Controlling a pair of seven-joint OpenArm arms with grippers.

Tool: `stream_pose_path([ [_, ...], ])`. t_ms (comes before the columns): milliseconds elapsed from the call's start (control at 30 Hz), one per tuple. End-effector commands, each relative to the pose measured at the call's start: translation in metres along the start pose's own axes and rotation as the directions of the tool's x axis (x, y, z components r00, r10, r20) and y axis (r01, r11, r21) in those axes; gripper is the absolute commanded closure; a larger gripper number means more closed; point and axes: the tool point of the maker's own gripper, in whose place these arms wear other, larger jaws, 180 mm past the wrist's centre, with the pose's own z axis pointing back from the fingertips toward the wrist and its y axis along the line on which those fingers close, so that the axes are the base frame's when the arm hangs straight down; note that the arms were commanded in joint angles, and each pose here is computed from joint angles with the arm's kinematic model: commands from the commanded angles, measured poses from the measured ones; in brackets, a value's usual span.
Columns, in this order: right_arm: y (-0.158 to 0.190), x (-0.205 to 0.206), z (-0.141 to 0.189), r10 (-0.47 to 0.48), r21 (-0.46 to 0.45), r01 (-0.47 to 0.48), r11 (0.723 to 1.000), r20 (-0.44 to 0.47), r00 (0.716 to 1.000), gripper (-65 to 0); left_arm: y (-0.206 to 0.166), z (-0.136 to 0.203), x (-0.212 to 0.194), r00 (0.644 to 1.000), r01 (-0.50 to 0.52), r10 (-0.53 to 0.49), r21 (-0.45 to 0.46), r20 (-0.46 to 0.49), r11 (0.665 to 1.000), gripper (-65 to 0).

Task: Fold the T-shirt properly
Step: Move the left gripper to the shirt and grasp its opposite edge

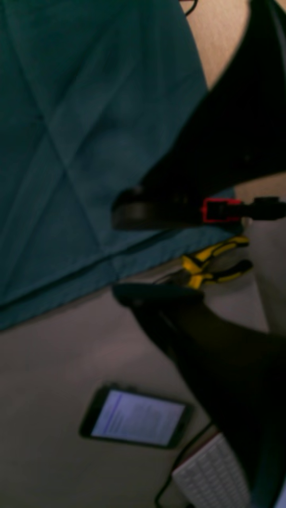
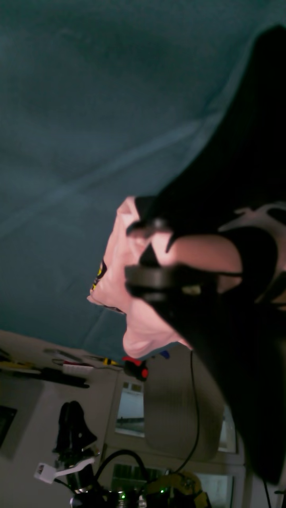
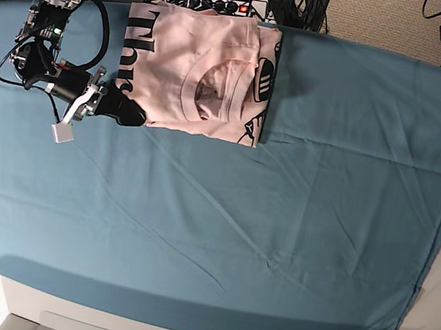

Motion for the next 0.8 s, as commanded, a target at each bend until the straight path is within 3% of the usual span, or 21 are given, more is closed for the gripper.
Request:
stream_pose_path([
  [0, 0.006, 0.017, 0.005, 0.043, 0.012, -0.043, 0.999, 0.034, 0.999, -7.3, 0.013, 0.012, 0.008, 1.000, 0.011, -0.012, 0.037, 0.014, 0.999, -27.5],
  [133, 0.006, 0.017, 0.005, 0.042, 0.012, -0.043, 0.999, 0.034, 0.999, -6.6, 0.021, 0.013, -0.003, 0.998, -0.068, 0.068, 0.003, -0.007, 0.998, -33.1],
  [233, 0.006, 0.017, 0.005, 0.042, 0.012, -0.043, 0.999, 0.034, 0.999, -6.6, 0.012, 0.009, -0.029, 0.987, -0.156, 0.149, -0.103, -0.065, 0.982, -33.1],
  [333, 0.006, 0.017, 0.005, 0.043, 0.012, -0.043, 0.999, 0.034, 0.999, -6.6, -0.024, 0.006, -0.064, 0.971, -0.219, 0.180, -0.281, -0.157, 0.934, -33.1],
  [400, 0.006, 0.017, 0.005, 0.043, 0.012, -0.043, 0.999, 0.034, 0.999, -6.6, -0.055, 0.009, -0.071, 0.969, -0.242, 0.194, -0.423, -0.154, 0.873, -33.1],
  [567, 0.008, 0.016, 0.003, 0.038, 0.019, -0.039, 0.999, 0.038, 0.999, -6.6, -0.094, 0.002, -0.093, 0.966, -0.251, 0.184, -0.501, -0.180, 0.828, -33.1],
  [767, 0.008, 0.016, 0.002, 0.037, 0.021, -0.038, 0.999, 0.039, 0.999, -6.6, -0.139, -0.004, -0.076, 0.978, -0.204, 0.184, -0.583, -0.094, 0.786, -33.1],
])
